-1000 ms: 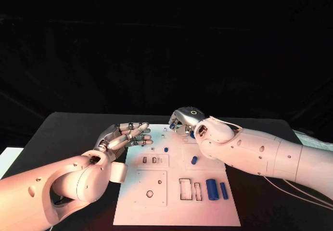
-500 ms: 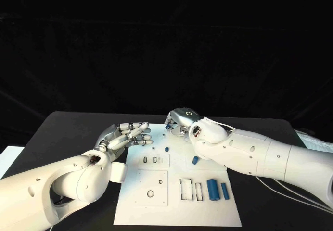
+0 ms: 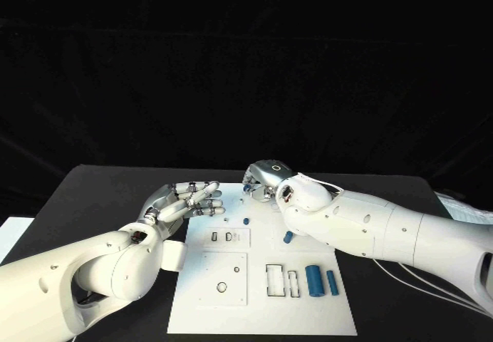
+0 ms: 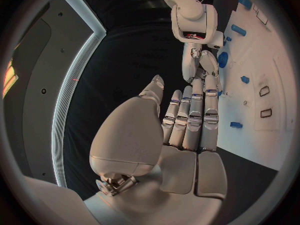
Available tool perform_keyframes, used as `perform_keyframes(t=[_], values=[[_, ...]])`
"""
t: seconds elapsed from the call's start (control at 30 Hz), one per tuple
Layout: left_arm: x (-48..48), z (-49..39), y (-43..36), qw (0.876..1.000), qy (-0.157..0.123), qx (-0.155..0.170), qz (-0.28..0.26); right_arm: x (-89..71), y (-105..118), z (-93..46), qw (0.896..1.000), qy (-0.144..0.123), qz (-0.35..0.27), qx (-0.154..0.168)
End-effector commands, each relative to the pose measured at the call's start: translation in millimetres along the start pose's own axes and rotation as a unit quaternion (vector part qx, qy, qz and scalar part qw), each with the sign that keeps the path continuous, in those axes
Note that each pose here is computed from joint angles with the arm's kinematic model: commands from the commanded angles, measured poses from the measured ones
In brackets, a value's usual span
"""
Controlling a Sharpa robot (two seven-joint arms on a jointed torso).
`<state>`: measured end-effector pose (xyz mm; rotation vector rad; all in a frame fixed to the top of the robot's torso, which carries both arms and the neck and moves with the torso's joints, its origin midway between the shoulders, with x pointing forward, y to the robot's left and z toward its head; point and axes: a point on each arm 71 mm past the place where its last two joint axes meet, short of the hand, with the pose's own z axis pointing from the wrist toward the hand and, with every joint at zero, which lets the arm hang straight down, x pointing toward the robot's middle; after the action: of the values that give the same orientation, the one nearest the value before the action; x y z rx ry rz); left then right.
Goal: Assemble the parts on the task board
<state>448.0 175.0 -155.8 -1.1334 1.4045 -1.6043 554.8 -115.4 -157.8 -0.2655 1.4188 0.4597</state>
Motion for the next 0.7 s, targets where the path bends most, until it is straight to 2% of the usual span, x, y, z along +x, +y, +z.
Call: perform_keyframes(t=[0.03,0.7], values=[[2.2,0.1,-1.4,1.000,0.009,0.002,-0.008,3.8,0.0,0.3,1.000,0.018,-0.004,0.005],[3.2,0.7,-1.2,1.000,0.010,0.002,-0.010,6.4,-0.7,2.7,0.999,0.032,-0.001,0.010]])
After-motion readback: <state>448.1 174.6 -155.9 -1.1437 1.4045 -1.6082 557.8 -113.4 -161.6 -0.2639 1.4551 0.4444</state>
